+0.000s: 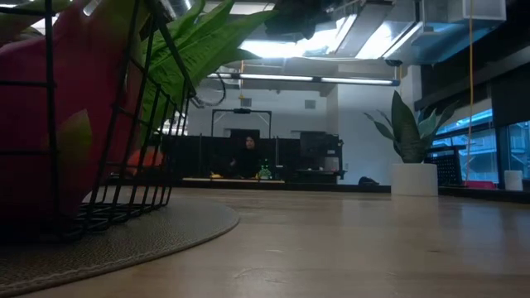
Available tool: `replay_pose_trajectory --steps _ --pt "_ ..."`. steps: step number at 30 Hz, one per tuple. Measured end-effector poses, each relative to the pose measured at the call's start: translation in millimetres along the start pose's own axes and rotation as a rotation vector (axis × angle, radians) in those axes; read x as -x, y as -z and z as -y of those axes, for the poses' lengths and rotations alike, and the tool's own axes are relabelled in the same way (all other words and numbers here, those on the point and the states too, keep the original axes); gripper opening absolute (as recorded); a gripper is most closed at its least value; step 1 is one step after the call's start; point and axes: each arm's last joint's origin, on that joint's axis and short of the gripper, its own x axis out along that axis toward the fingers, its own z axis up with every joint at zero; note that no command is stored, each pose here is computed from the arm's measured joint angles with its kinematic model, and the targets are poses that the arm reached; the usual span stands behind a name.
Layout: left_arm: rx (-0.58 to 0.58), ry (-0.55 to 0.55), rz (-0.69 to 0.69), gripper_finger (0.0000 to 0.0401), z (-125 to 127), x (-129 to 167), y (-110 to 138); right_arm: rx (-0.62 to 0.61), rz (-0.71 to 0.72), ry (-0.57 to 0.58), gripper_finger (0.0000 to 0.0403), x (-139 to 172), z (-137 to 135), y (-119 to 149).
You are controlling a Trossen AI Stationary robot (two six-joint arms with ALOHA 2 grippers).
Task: Build produce basket
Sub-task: Put the orange tangerine into the black wire basket
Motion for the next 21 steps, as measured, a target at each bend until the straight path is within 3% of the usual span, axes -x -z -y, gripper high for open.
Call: replay_pose_trajectory --steps 3,10,21 --pt "0.004 0.040 0.043 0.0001 5.5 27.2 13.8 0.001 -0.002 0.000 0.0102 0.0 0.0 0.2" --pt "0.017 0.247 0.147 0.0000 22.9 84.3 52.6 0.031 -0.009 -0.058 0.0102 0.0 -1.7 1.2" --pt "-0.018 0.597 0.243 0.0000 40.0 146.2 116.5 0.051 -0.011 -0.142 0.0102 0.1 -4.3 2.0"
